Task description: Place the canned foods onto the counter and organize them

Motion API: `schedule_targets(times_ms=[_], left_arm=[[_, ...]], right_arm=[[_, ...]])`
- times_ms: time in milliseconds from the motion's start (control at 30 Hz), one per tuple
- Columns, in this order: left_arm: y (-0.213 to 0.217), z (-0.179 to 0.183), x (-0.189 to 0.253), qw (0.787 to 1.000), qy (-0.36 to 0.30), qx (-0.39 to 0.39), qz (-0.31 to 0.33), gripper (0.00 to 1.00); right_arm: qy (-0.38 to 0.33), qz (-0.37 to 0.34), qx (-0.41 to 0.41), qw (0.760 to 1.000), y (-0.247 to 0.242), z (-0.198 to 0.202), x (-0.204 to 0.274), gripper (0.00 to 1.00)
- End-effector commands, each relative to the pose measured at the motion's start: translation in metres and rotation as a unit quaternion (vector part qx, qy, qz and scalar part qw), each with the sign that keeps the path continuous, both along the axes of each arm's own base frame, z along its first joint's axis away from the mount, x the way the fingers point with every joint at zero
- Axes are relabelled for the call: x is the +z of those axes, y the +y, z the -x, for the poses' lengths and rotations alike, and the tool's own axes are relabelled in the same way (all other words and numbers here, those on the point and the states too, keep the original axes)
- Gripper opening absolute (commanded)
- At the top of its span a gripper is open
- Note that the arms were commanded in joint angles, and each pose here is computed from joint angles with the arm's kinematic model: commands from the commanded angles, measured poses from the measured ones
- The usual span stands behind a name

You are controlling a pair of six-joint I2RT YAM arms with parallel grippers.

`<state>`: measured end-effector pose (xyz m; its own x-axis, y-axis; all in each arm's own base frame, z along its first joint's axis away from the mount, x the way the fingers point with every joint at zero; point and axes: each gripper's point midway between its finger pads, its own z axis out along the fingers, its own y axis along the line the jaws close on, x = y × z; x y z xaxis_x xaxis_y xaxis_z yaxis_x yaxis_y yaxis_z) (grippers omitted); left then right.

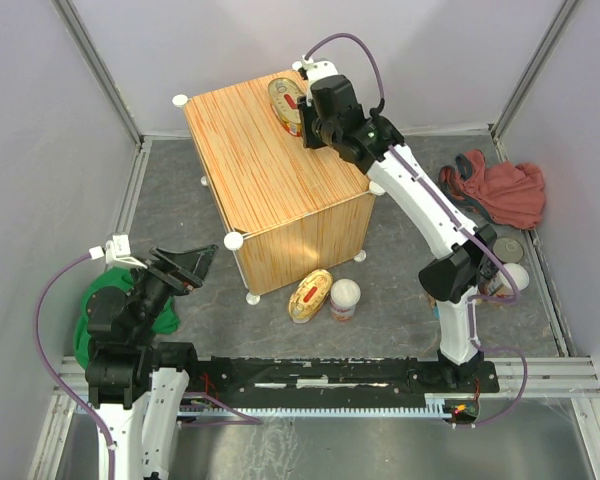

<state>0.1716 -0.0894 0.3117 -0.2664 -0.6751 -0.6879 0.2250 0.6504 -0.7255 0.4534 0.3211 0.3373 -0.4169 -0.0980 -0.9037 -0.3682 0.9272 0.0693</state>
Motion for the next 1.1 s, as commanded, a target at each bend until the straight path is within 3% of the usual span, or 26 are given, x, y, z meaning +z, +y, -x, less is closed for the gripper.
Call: schedule_targets(times_ms=[0, 467, 1067], left_arm=[[-0.002, 0.000, 0.007, 1.000, -0.009, -0.004, 0.010, 0.89], [-0.004, -0.002, 0.007, 1.000, -0.006, -0.012, 0.005, 0.89], [-0.005, 0.003, 0.005, 1.000, 0.006, -0.016, -0.003, 0.90]], right_arm=[[-0.030, -0.025, 0.006, 0.999, 0.003, -0.010, 0.027, 0.32], [-0.046, -0.046, 0.019, 0.998, 0.019, -0.028, 0.033, 0.35], [-0.067, -0.055, -0.017, 0.996, 0.006, -0.049, 0.041, 0.41]])
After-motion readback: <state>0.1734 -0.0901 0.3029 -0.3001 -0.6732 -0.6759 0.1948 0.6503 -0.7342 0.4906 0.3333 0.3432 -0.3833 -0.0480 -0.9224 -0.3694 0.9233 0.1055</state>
